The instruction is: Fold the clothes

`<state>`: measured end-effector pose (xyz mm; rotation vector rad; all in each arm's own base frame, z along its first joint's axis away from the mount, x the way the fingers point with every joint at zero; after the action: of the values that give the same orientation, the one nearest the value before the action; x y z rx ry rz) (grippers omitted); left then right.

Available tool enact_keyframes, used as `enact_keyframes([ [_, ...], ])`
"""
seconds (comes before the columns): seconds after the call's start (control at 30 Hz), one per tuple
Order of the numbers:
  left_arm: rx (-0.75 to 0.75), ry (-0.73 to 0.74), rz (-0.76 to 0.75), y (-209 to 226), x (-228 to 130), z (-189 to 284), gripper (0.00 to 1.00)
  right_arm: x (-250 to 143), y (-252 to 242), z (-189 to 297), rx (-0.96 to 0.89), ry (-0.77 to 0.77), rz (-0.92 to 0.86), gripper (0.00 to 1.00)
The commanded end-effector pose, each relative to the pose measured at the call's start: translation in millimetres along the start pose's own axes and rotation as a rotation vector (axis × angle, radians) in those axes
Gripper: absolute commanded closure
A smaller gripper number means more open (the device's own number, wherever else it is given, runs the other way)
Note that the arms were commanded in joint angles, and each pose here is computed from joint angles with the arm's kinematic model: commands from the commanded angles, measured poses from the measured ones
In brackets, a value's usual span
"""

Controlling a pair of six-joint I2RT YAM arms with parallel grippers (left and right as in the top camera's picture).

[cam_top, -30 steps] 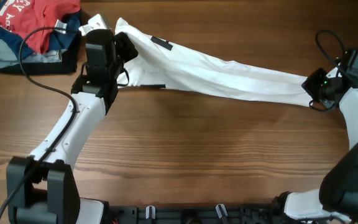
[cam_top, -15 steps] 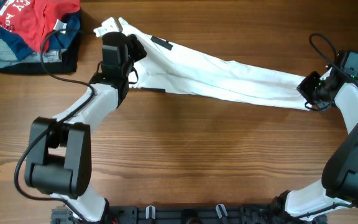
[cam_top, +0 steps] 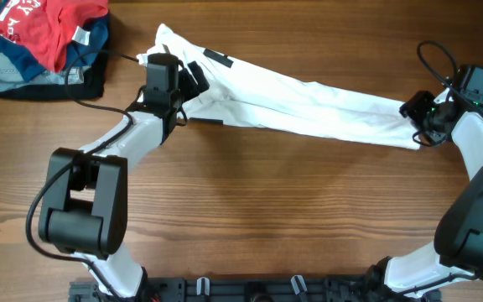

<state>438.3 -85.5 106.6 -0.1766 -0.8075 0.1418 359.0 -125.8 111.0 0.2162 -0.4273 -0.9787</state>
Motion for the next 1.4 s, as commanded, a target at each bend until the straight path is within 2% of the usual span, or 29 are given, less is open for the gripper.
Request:
enact_keyframes([
  [0.0,0.017,-0.034,-0.079,4,21,31,0.00,2,-9,-4,-0.092,-0.016,0.021,0.16],
  [0.13,0.034,-0.084,-0.086,6,41,70,0.00,4,-20,-4,-0.169,-0.046,0.054,0.05],
  [0.27,0.031,-0.128,-0.080,8,55,102,0.00,5,-22,-20,-0.168,-0.042,0.085,0.03],
  [0.43,0.041,-0.093,-0.101,10,50,122,0.00,-5,-27,-60,-0.138,0.047,0.171,0.08],
  [0.57,0.055,-0.041,-0.103,13,41,122,0.00,-6,-27,-67,-0.124,0.054,0.180,0.12],
  [0.6,0.056,-0.034,-0.104,13,39,122,0.00,-6,-27,-67,-0.122,0.053,0.191,0.14],
  [0.7,0.056,-0.038,-0.103,13,40,122,0.00,-10,-27,-67,-0.110,0.080,0.190,0.30],
  [0.77,0.052,-0.053,-0.102,12,43,122,0.00,-20,-29,-68,-0.107,0.139,0.176,0.50],
  [0.8,0.050,-0.059,-0.102,12,44,122,0.00,-24,-33,-68,-0.118,0.156,0.157,0.55],
  [0.87,0.049,-0.064,-0.102,11,45,122,0.00,-32,-42,-69,-0.162,0.178,0.114,0.56],
  [0.93,0.049,-0.066,-0.102,11,45,122,0.00,-37,-50,-70,-0.198,0.185,0.111,0.50],
  [0.97,0.049,-0.066,-0.102,11,45,122,0.00,-39,-53,-70,-0.214,0.182,0.111,0.51],
  [1.0,0.049,-0.065,-0.102,11,45,122,0.00,-38,-54,-70,-0.218,0.180,0.104,0.55],
  [1.1,0.048,-0.069,-0.102,11,46,122,0.00,-32,-55,-68,-0.199,0.174,0.042,0.87],
  [1.17,0.047,-0.074,-0.102,11,47,122,0.00,-18,-56,-62,-0.172,0.167,0.010,0.95],
  [1.27,0.043,-0.087,-0.100,10,49,123,0.00,15,-59,-41,-0.157,0.134,-0.043,0.96],
  [1.37,0.043,-0.090,-0.100,10,50,123,0.00,48,-54,-12,-0.113,0.127,-0.020,0.96],
])
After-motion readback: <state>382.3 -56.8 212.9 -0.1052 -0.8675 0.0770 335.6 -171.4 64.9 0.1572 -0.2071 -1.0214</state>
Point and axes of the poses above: each gripper's point midway between its finger pads, its own z axis back along the fingers, its own y axis along the line the jaws close on, x = y × z, the point moved 6 cm from there along z, back along the fingers, and after that the axes turned 15 degrees about -z, right-handed, at the moved point
